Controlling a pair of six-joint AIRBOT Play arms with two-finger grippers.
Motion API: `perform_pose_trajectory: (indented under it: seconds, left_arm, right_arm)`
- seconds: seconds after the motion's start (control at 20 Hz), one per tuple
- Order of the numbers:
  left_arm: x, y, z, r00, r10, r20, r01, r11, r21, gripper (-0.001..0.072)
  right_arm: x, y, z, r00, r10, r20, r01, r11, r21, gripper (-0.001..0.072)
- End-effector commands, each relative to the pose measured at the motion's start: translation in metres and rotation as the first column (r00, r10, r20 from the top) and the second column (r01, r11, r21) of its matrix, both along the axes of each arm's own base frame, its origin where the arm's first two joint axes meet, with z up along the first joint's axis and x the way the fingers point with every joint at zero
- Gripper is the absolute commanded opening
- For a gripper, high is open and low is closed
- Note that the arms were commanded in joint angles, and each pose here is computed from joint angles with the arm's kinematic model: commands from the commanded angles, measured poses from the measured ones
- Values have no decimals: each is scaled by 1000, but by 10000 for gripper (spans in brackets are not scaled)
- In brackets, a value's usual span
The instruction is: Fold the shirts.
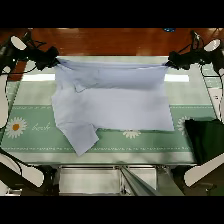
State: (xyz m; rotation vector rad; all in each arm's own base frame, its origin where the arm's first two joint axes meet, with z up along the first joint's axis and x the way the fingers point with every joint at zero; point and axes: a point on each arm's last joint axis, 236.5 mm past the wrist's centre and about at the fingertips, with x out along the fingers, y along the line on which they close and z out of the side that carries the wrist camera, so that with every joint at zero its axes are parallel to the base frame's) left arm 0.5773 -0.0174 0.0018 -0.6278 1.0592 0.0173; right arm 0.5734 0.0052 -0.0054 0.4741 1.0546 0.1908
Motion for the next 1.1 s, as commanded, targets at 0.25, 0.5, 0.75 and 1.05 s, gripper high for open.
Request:
perform_pose_trajectory:
  seconds: [0.25, 0.5, 0.75, 1.05]
  left_arm:
    - [-96, -13, -13, 887, -355, -296, 370, 929, -5, 18]
    - [-155, -25, -68, 782, -400, -479, 398, 911, -110, 18]
    - [-158, -37, -87, 779, -407, -477, 410, 906, -103, 18]
    - [-175, -23, -73, 732, -435, -524, 449, 887, -109, 509]
  right_arm:
    - [-76, -11, 1, 956, 180, -231, -172, 984, 55, 18]
    - [-119, -2, -46, 897, 208, -391, -177, 978, 115, 18]
    - [-130, 3, -72, 886, 196, -420, -158, 980, 124, 18]
    - [-129, -16, -53, 905, 133, -404, -97, 989, 111, 417]
